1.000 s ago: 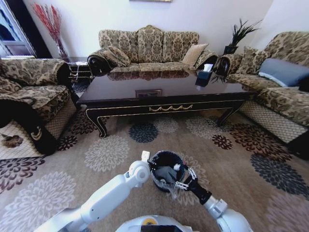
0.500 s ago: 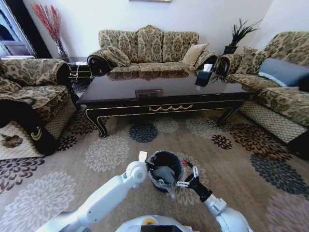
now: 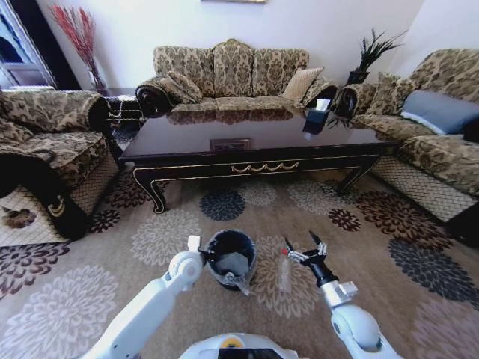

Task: Move to the front of the table and pick up the trash from the floor, then place it into the trash bin.

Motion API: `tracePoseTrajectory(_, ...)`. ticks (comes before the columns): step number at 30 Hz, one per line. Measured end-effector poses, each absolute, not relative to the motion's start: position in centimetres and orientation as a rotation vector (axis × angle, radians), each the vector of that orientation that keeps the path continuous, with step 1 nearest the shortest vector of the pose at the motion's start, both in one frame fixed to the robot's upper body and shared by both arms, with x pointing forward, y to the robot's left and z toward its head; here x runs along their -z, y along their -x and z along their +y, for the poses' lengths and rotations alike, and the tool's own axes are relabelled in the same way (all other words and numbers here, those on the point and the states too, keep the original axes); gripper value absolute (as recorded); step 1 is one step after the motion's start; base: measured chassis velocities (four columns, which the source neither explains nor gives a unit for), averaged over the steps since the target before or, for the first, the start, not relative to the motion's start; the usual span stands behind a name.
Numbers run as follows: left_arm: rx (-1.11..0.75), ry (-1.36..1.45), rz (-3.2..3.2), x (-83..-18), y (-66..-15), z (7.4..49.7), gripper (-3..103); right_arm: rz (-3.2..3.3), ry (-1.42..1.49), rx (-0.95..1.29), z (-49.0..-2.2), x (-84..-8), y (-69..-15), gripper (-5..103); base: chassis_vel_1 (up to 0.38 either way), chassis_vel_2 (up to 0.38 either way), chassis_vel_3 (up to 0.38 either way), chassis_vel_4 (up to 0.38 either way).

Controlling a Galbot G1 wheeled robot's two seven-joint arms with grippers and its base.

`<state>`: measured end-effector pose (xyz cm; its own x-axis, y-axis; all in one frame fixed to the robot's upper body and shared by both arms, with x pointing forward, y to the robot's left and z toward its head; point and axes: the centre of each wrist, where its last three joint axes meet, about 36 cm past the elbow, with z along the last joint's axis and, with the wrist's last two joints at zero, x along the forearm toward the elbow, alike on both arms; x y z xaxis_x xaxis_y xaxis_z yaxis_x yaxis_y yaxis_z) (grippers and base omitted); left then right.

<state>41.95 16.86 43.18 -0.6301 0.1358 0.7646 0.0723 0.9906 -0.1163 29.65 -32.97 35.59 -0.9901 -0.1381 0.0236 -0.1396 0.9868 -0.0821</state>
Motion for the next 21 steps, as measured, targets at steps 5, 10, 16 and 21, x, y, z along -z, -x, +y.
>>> tracePoseTrajectory(5, -0.098, 0.125, -2.261, -43.5, -42.0, 17.9, 0, -3.049, -0.155, -0.090, -33.3, -35.0, -30.5, 100, 0.000, 0.000, 0.000, 0.000)
tracePoseTrajectory(10, -0.102, 0.109, -2.266, -43.9, -41.9, 19.0, 0, -2.904, -0.102, -0.076, -34.0, -33.5, -31.7, 100, 0.000, 0.000, 0.000, 0.000)
tracePoseTrajectory(16, -0.113, 0.105, -2.261, -43.9, -41.3, 19.3, 0, -2.777, -0.082, -0.056, -34.1, -31.9, -32.8, 100, 0.000, 0.000, 0.000, 0.000)
tracePoseTrajectory(21, -0.114, 0.088, -2.249, -43.4, -40.7, 19.5, 0, -2.680, -0.060, -0.065, -33.8, -28.9, -34.6, 100, 0.000, 0.000, 0.000, 0.000)
